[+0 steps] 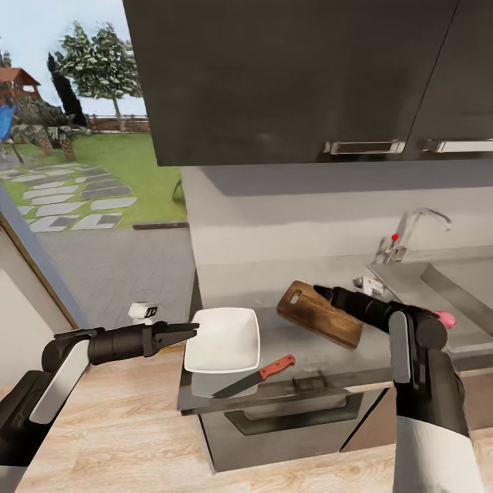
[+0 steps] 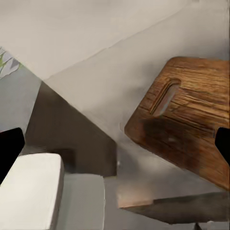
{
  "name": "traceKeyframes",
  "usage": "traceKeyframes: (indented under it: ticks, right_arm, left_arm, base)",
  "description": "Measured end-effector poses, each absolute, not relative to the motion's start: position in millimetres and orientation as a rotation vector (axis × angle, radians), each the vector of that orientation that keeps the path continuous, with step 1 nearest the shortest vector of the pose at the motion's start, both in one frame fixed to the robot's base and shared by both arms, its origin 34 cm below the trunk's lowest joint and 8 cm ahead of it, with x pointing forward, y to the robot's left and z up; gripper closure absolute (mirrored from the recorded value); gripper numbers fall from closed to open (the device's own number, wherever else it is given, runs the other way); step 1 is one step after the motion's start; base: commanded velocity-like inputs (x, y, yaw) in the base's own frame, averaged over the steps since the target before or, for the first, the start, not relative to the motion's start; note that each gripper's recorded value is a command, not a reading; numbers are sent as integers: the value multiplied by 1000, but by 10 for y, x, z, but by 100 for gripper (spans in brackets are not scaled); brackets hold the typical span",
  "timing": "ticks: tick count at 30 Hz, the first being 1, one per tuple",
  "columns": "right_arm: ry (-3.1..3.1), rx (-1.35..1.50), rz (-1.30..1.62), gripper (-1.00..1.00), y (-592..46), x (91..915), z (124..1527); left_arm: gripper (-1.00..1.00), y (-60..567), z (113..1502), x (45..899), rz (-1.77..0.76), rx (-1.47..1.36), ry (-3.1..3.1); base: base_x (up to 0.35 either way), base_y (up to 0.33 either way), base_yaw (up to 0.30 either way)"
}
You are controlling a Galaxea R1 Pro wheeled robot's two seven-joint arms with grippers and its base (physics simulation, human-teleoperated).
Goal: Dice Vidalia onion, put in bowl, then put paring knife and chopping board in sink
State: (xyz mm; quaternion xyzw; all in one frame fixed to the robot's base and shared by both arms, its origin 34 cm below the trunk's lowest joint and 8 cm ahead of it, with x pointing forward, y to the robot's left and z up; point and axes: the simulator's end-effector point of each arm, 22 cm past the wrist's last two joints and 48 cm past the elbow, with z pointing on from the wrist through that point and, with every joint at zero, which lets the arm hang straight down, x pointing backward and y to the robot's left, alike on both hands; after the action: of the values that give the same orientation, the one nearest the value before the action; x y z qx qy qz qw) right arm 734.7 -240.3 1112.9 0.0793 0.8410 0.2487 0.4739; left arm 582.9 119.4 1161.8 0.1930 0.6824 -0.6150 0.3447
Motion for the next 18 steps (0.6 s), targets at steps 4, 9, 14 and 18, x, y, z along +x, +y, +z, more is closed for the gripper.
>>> traceKeyframes:
  ticks: [4,9,14,18]
  right_arm:
    - [2076,173,436,-100,-2259,7683,11392]
    - [2223,237,306,-100,-2126,8059,11168]
    - [2349,237,250,-100,-1975,8272,11002]
    - [2389,233,248,-100,-1928,8305,10936]
  left_arm:
    - [-100,1207,11599,5837,-1594,496,1780]
    - [-100,1214,11584,5849,-1590,491,1784]
    - [-100,1218,11550,5872,-1585,481,1790]
    - [-100,1224,11532,5883,-1582,476,1795]
  base:
    - [91,92,0]
    - [39,23,0]
    - [4,3,0]
    - [0,0,0]
